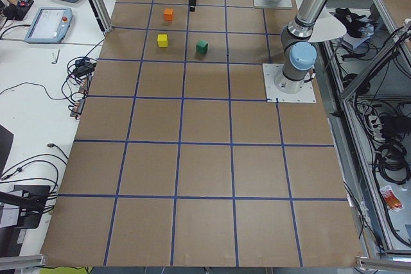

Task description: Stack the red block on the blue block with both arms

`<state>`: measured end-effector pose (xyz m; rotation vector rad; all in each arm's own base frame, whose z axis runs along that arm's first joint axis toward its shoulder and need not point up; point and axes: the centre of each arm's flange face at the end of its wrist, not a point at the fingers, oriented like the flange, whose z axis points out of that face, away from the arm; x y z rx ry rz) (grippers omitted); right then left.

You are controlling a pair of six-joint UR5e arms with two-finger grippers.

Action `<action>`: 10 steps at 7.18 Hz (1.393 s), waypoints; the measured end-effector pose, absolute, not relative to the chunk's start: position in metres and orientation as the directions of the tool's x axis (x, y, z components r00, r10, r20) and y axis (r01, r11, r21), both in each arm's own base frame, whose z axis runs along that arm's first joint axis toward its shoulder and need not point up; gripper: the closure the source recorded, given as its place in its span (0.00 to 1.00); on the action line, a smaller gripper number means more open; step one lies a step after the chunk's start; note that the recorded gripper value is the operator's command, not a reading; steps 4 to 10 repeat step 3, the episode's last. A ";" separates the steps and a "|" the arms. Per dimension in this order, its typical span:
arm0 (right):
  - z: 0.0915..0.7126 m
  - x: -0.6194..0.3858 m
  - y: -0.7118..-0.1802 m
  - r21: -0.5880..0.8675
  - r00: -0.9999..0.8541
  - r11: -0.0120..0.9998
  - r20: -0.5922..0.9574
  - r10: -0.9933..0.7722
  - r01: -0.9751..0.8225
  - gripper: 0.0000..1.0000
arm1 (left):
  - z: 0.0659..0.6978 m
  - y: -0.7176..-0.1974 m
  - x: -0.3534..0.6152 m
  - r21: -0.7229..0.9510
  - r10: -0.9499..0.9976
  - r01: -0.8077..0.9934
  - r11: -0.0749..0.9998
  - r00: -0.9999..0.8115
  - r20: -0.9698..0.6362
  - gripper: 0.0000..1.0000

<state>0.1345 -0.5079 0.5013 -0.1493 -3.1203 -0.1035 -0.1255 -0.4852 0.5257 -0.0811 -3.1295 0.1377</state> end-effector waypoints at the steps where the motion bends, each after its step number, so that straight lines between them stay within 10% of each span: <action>1: 0.503 0.133 -0.507 0.063 -0.994 0.992 0.019 0.104 0.105 0.00 | 0.526 -0.485 -0.126 -0.088 0.052 0.051 0.995 -0.999 0.006 0.00; 10: 0.505 0.131 -0.506 0.055 -0.994 0.992 0.018 0.109 0.110 0.00 | 0.526 -0.485 -0.126 -0.089 0.052 0.051 0.995 -0.999 0.006 0.00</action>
